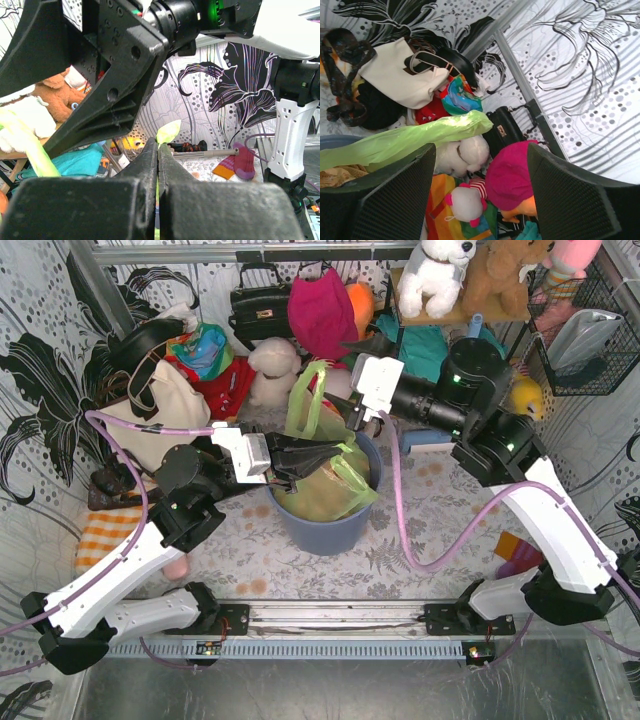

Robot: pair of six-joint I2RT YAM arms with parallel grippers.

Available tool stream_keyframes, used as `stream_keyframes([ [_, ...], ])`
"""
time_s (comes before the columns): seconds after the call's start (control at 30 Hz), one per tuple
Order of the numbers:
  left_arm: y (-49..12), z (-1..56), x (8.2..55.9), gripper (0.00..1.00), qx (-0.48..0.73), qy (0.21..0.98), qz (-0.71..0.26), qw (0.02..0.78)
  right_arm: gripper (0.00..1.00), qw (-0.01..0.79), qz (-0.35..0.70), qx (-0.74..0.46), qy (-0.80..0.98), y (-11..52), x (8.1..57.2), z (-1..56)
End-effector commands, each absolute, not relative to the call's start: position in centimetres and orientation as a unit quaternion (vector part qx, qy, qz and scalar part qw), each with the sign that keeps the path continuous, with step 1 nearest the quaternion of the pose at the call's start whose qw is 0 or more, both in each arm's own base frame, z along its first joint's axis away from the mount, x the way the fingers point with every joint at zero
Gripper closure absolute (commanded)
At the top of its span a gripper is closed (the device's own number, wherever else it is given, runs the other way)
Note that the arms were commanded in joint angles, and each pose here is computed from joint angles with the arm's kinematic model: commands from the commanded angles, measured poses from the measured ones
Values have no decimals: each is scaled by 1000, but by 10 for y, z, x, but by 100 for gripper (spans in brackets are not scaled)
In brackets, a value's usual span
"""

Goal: Tie the trash bag

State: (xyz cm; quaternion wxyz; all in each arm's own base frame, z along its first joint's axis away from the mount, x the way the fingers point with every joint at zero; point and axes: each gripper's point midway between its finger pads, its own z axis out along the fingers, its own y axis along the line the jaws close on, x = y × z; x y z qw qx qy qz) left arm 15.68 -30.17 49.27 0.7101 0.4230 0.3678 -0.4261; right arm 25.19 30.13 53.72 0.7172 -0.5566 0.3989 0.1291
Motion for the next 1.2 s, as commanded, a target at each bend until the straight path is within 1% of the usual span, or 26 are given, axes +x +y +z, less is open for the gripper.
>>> stream_keyframes([
  [0.0,-294,509,150,99,415,341,-429,727,28,728,166,-565,351,319,240,553],
  [0.1,-294,509,149,98,414,340,-430,727,30,728,192,-569,330,326,232,558],
  [0.33,-294,510,149,98,414,339,-432,727,38,720,239,-581,293,336,214,568],
  [0.53,-295,511,148,98,414,336,-435,726,42,715,238,-591,287,350,224,569],
  [0.87,-293,513,147,98,413,335,-434,727,54,685,248,-612,309,367,237,558],
  [0.97,-294,513,147,98,413,334,-434,727,54,677,258,-612,316,367,235,555],
  [1.17,-295,513,147,98,415,334,-435,726,48,677,272,-596,335,359,229,561],
])
